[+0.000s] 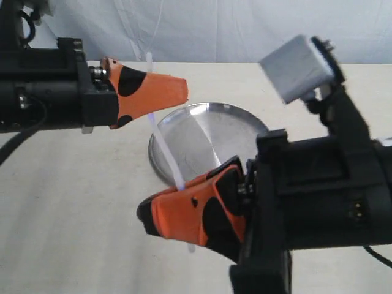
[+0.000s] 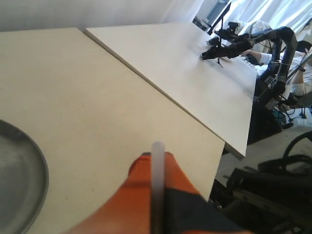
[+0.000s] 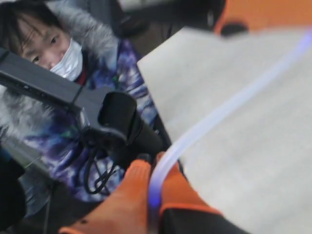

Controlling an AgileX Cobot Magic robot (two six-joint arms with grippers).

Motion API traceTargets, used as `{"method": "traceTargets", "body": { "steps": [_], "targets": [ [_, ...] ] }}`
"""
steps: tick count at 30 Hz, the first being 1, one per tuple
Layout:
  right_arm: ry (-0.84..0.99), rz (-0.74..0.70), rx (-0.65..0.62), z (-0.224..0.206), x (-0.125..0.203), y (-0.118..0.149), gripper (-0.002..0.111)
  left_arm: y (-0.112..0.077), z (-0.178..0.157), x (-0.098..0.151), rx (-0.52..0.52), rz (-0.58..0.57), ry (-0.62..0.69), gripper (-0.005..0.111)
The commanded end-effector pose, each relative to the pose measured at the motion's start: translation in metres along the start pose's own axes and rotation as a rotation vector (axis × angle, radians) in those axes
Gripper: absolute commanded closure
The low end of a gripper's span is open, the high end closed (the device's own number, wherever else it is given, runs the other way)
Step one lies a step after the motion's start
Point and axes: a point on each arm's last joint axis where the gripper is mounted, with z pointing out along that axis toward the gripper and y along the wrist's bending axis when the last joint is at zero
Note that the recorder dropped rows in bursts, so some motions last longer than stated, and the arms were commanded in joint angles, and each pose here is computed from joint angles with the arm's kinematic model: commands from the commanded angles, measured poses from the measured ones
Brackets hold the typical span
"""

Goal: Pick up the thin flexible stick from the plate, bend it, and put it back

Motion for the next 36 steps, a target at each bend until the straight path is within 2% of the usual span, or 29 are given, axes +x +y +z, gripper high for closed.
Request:
{"method": "traceTargets", "body": {
  "steps": [1,6,10,12,17,23,25,26,28,31,36],
  "targets": [
    [-0.048,0.004,0.157,-0.005,-0.006,-0.012,0.109,-0.018,0.014,0.01,0.127,0.019,0.075,0.107],
    [0.131,0.065,0.14,0.01,0.011,-0.02,0.109,-0.034,0.017,-0.012,0.165,0.091,0.021,0.107],
    [0.139,0.072,0.095,0.01,0.011,-0.016,0.109,-0.026,0.018,-0.02,0.055,0.14,-0.009,0.107],
    [0.116,0.063,0.076,0.008,0.009,-0.013,0.109,-0.02,0.022,-0.017,0.028,0.167,0.019,0.107],
    [0.058,0.038,0.084,0.001,0.004,-0.008,0.109,-0.008,0.034,0.001,0.048,0.153,0.126,0.107],
    [-0.047,-0.042,0.131,-0.017,-0.004,-0.001,0.109,0.01,0.04,0.023,-0.012,0.147,0.218,0.107],
    [-0.075,-0.076,0.201,-0.022,-0.007,-0.005,0.109,0.006,0.04,0.025,0.037,0.103,0.234,0.107],
    [-0.051,-0.088,0.253,-0.022,-0.005,-0.01,0.109,-0.001,0.04,0.023,0.103,0.053,0.21,0.107],
    [0.052,-0.066,0.324,-0.016,0.003,-0.022,0.109,-0.008,0.04,0.015,0.169,0.017,0.154,0.107],
    [0.19,-0.035,0.358,-0.005,0.015,-0.034,0.109,-0.016,0.041,-0.006,0.196,0.05,0.086,0.107],
    [0.22,-0.054,0.394,0.004,0.017,-0.045,0.109,-0.027,0.04,-0.021,0.263,0.052,0.037,0.107]
  ]
}}
